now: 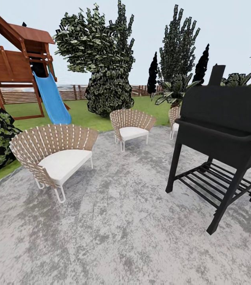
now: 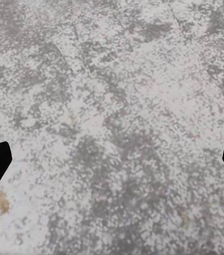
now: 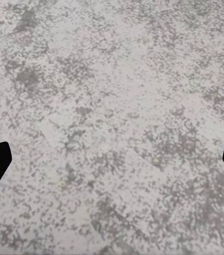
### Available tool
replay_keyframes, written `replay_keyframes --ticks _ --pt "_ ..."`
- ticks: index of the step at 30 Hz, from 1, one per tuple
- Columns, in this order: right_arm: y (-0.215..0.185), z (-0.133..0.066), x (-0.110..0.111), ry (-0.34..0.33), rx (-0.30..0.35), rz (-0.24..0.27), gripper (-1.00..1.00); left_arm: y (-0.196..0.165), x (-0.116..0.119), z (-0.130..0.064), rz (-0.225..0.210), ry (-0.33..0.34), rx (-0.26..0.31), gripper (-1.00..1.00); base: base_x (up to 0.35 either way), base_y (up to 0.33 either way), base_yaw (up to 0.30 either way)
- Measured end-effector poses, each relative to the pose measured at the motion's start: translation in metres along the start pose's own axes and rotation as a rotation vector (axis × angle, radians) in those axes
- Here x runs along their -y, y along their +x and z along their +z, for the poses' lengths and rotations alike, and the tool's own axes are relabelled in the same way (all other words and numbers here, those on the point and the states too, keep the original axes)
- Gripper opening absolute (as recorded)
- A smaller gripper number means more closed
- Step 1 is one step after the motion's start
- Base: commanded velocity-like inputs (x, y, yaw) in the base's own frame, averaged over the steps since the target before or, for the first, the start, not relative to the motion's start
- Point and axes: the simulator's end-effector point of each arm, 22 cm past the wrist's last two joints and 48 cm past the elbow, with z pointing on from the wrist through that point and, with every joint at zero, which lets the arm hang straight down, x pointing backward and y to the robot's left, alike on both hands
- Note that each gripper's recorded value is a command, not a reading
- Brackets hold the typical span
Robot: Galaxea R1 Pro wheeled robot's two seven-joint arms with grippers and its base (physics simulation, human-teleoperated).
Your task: Pick up the pesticide atomizer in the garden and spray insectifuge to fully cover both potted plants in the garden.
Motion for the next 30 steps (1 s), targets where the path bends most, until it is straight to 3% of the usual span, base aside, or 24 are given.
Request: replay_keyframes --ticks 30 --pt "0.049 0.036 -0.002 0.000 -0.003 -0.001 1.00 0.045 0.001 0.038 -0.001 0.000 0.002 1.00 0.000 0.000 0.000"
